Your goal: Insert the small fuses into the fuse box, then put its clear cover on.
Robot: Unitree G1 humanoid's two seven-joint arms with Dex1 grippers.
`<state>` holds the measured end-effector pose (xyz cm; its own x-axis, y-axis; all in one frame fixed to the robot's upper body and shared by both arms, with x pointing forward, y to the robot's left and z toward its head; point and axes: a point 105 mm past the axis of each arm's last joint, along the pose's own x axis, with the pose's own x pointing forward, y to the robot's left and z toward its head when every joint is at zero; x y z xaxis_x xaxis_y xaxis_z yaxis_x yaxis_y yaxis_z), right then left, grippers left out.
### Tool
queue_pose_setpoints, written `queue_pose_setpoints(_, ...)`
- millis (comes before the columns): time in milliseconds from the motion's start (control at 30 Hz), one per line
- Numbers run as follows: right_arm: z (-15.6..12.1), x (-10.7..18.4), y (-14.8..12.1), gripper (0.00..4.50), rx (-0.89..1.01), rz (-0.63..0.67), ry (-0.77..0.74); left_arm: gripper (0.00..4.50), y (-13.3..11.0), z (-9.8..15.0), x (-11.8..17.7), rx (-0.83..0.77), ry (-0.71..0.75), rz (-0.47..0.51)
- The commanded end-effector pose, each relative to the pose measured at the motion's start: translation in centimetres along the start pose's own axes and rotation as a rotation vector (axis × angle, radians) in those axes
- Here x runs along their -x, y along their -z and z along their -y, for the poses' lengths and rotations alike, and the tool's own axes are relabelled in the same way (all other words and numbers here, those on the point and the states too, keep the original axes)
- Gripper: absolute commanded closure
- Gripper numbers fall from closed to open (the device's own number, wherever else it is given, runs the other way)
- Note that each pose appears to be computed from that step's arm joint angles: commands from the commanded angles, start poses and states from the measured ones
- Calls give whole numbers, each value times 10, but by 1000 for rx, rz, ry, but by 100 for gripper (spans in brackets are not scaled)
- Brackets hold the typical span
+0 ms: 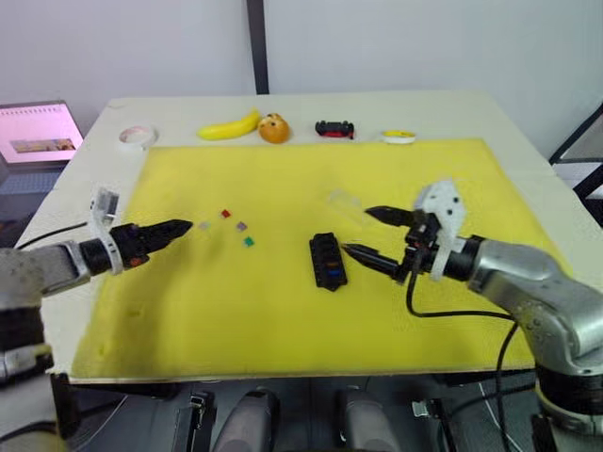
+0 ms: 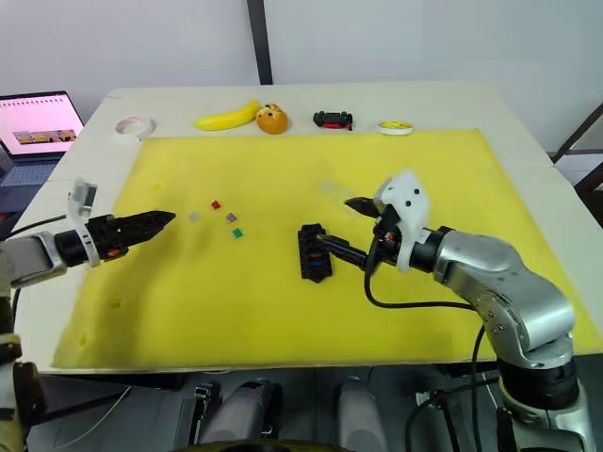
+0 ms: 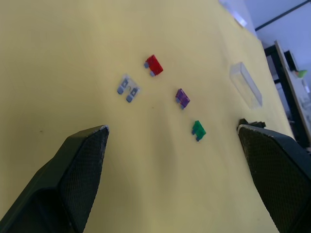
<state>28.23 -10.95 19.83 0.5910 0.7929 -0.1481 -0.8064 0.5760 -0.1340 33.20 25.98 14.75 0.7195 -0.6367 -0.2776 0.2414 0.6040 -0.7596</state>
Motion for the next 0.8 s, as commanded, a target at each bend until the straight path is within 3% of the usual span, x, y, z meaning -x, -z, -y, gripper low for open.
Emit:
queue_pose_setpoints(33, -11, -13, -13, 9, 35, 53, -38, 0, -9, 0, -1, 99, 18, 52)
queue_pose_setpoints(233, -20, -28, -12, 9, 42, 63, -59, 0, -4, -5, -8, 237, 53, 86)
queue_pose_setpoints(800, -29, -39, -13, 9, 81, 58, -86, 0, 3, -2, -37, 284, 102, 88)
